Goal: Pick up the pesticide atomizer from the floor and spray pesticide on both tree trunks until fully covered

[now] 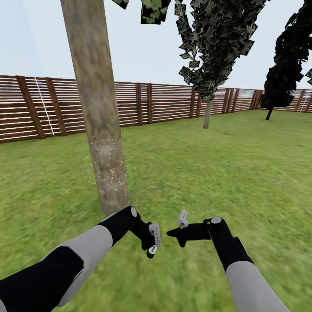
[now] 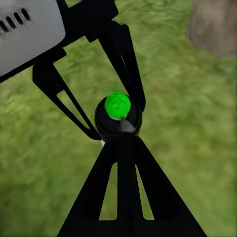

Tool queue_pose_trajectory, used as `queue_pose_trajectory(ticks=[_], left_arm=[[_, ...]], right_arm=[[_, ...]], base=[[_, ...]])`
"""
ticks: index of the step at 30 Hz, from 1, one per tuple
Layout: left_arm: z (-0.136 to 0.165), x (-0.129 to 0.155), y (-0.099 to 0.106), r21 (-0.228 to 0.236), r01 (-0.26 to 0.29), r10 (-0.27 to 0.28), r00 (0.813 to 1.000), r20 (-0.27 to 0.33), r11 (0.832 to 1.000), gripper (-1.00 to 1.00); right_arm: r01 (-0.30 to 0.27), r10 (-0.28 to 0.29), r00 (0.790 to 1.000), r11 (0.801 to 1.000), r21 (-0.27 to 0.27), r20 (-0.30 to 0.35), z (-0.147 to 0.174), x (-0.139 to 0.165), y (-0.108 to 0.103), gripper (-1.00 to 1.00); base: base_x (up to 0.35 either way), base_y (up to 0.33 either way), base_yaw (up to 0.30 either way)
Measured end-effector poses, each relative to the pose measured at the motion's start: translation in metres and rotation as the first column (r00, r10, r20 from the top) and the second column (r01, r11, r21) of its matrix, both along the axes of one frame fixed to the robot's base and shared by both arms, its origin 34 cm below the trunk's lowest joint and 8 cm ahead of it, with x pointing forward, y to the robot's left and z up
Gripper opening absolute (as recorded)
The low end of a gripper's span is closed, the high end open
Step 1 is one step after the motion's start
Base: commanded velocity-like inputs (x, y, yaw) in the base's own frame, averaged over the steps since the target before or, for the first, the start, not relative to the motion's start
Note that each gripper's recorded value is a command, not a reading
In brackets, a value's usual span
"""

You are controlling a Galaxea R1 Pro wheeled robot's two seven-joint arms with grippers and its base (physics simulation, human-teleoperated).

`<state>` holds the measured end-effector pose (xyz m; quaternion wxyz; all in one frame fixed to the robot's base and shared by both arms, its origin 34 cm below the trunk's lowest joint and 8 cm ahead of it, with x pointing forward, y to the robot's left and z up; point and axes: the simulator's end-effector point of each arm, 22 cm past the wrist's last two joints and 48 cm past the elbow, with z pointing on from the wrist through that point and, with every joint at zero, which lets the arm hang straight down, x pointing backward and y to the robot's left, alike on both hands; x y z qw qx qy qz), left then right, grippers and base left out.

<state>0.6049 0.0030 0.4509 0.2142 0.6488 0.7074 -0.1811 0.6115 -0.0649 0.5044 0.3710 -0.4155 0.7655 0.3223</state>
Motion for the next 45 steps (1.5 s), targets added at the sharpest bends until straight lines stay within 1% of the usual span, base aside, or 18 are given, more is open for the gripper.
queue_pose_trajectory(ticks=[6, 9, 14, 18, 24, 26, 29, 45], left_arm=[[0.001, 0.000, -0.001, -0.006, 0.006, -0.006, 1.000, 0.002, 1.000, -1.00], [0.002, -0.001, -0.005, -0.024, 0.033, -0.033, 0.999, 0.016, 0.999, -1.00], [0.002, -0.003, -0.006, -0.030, 0.045, -0.045, 0.999, 0.018, 0.999, -1.00], [0.002, -0.006, -0.009, -0.045, 0.069, -0.068, 0.997, 0.028, 0.997, -1.00], [0.002, -0.006, -0.010, -0.050, 0.079, -0.077, 0.996, 0.033, 0.996, -1.00], [0.004, -0.007, -0.012, -0.059, 0.094, -0.091, 0.995, 0.041, 0.994, -1.00], [0.004, -0.011, -0.013, -0.063, 0.109, -0.107, 0.994, 0.034, 0.992, -1.00], [0.006, -0.008, -0.014, -0.067, 0.108, -0.105, 0.993, 0.044, 0.992, -1.00]], right_arm=[[-0.002, 0.002, 1.000, 1.000, 0.003, 0.000, 0.000, 0.000, 0.002, -1.00], [-0.001, 0.001, 1.000, 1.000, 0.002, 0.000, 0.000, 0.000, 0.001, -1.00], [-0.001, 0.001, 1.000, 1.000, 0.002, 0.000, 0.000, 0.000, 0.001, -1.00], [-0.001, 0.001, 1.000, 1.000, 0.001, 0.000, 0.000, 0.000, 0.001, -1.00], [-0.001, 0.001, 1.000, 1.000, 0.002, 0.000, 0.001, 0.000, 0.001, -1.00], [-0.001, 0.001, 1.000, 1.000, 0.002, 0.001, 0.000, 0.000, 0.001, -1.00], [-0.001, 0.001, 1.000, 1.000, 0.002, 0.000, 0.000, 0.000, 0.001, -1.00], [0.000, 0.000, 1.000, 1.000, 0.002, 0.001, 0.000, 0.000, 0.001, -1.00]], base=[[0.000, 0.000, 0.000], [0.000, 0.000, 0.000], [0.000, 0.000, 0.000], [0.000, 0.000, 0.000], [0.000, 0.000, 0.000], [0.000, 0.000, 0.000], [0.000, 0.000, 0.000], [0.000, 0.000, 0.000]])
